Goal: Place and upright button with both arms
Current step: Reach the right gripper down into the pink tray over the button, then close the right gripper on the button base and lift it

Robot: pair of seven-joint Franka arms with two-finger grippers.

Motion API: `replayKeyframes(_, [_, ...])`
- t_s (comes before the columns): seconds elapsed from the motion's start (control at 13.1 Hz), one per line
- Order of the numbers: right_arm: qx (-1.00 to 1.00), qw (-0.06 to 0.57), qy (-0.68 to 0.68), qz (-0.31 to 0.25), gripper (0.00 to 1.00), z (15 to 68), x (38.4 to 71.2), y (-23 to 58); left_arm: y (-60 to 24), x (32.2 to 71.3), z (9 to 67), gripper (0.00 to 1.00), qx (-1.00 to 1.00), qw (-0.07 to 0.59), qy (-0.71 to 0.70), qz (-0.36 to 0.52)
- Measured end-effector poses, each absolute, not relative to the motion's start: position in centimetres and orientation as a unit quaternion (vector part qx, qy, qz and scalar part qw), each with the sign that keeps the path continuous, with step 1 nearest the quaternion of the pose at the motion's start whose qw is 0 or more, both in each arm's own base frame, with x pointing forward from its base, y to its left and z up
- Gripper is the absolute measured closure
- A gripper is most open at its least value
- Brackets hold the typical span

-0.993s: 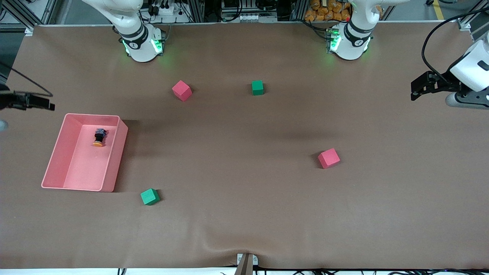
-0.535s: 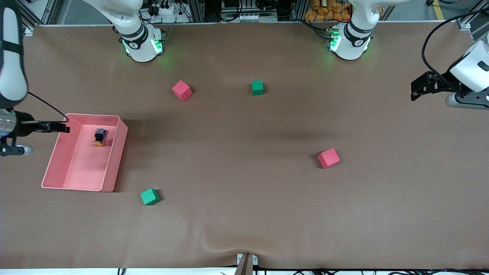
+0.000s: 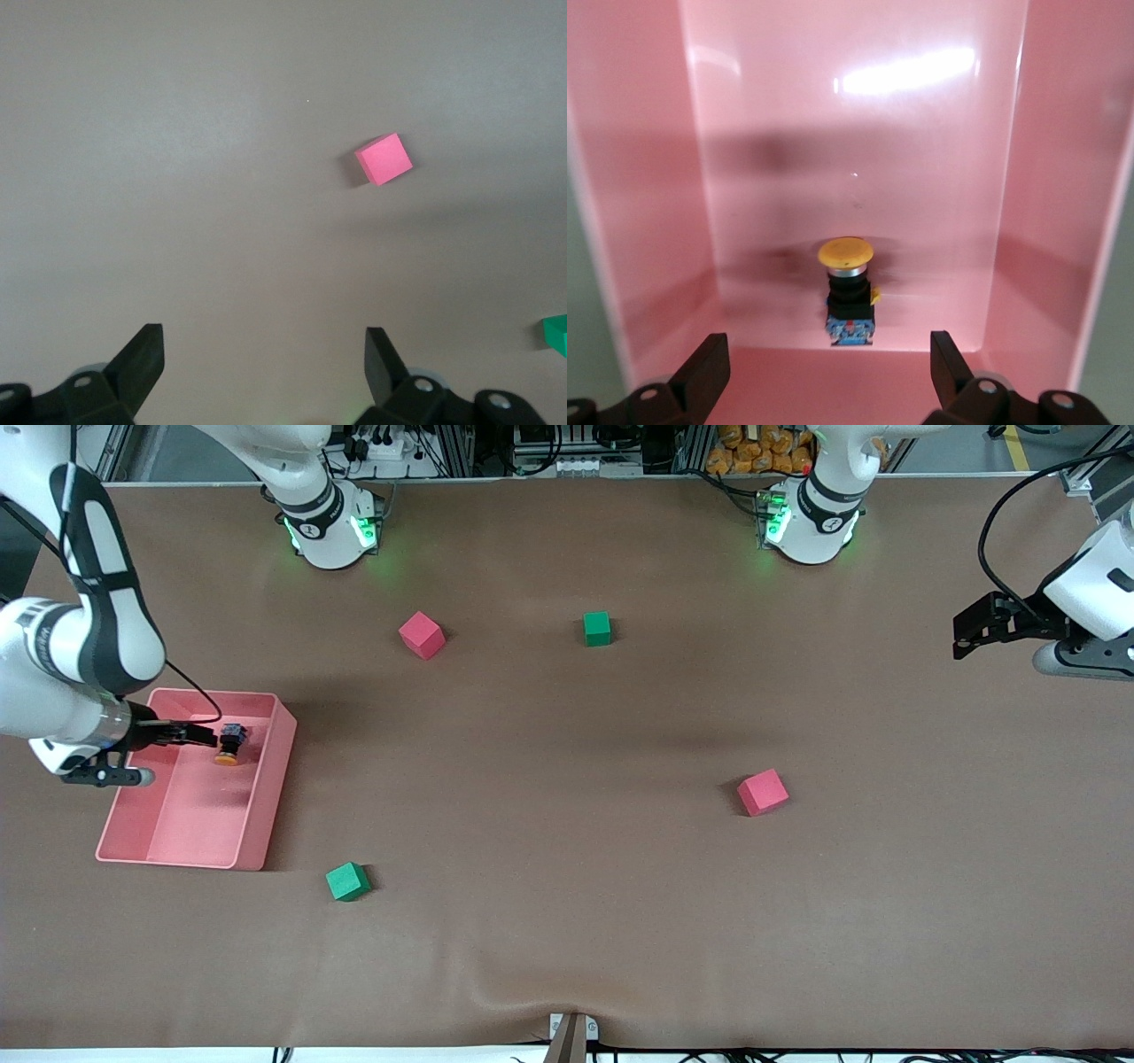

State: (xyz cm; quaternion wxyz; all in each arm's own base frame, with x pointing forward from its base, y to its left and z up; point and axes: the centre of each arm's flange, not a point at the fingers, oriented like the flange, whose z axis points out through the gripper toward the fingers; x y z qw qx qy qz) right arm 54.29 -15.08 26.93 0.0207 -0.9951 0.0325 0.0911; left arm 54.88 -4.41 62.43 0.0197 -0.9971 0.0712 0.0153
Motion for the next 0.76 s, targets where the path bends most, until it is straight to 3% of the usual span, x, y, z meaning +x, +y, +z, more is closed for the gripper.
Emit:
replayKeyframes(0.38, [-0.993, 0.026, 0.038, 0.107, 0.0, 22.9, 53.7, -15.7, -4.4, 55.0, 62.2, 0.0, -0.997, 0.02, 0.071, 0.017])
replayKeyframes(0.76, [-0.995, 0.022, 0.041, 0.089, 0.0, 18.9, 50.5, -15.1, -4.4, 55.0, 62.2, 0.0, -0.997, 0.02, 0.071, 0.018])
